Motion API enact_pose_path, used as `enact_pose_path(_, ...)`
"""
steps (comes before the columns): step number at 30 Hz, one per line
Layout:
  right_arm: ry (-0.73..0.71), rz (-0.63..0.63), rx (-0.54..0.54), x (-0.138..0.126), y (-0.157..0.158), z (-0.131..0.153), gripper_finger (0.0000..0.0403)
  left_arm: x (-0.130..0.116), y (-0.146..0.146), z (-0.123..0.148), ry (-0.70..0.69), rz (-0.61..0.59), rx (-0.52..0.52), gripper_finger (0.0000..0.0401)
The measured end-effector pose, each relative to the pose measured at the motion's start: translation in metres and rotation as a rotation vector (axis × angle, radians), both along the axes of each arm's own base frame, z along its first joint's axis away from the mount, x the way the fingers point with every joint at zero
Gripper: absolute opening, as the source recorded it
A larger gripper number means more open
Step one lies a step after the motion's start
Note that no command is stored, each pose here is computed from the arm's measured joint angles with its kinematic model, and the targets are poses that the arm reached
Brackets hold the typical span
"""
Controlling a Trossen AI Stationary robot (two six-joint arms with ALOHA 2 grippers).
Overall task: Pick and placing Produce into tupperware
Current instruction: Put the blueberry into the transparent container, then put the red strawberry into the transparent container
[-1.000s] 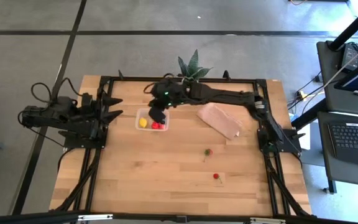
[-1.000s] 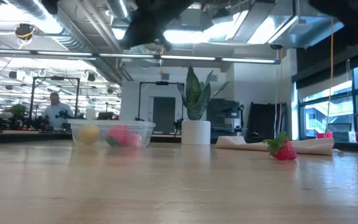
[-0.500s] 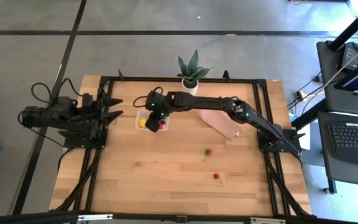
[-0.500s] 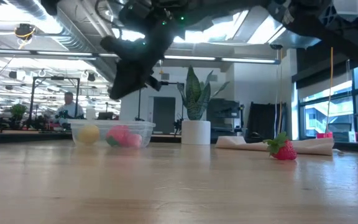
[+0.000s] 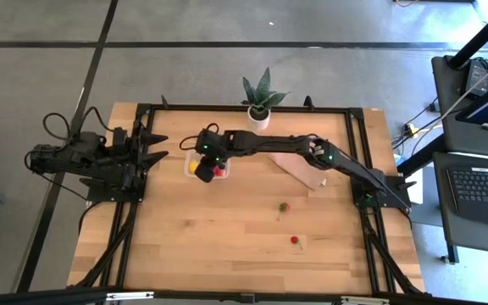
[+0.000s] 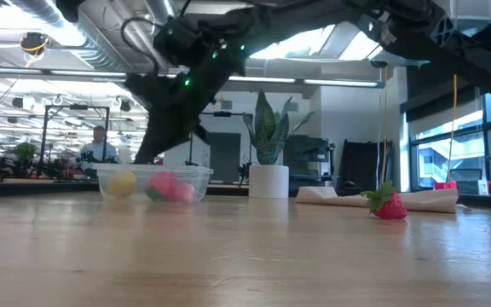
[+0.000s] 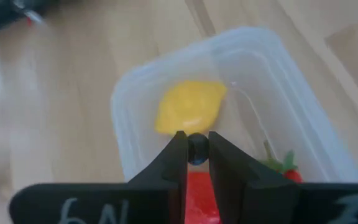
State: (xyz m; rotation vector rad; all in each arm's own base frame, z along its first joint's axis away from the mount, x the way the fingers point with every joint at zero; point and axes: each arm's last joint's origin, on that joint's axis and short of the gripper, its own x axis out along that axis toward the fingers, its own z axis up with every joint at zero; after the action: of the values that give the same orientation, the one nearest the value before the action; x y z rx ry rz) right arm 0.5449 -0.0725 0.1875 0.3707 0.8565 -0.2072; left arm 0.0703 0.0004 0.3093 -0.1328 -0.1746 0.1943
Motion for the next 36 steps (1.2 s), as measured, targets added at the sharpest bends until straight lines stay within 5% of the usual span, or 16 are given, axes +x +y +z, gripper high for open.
enact_pose_path(18,0.033,-0.007,0.006,0.002,0.0,-0.018,0.0061,0.0,0.0,0.0,-0.002,-0.005,-0.006,0.0229)
enact_pose_path(31,0.042,-0.024,0.021,0.002,-0.001,-0.018,0.0151,0.0,0.0,0.0,-0.001,-0.005,-0.006,0.0229)
enact_pose_path(36,0.095,0.068,-0.052,-0.006,-0.003,0.0,0.0188,0.0,0.0,0.0,-0.001,-0.005,-0.006,0.0229)
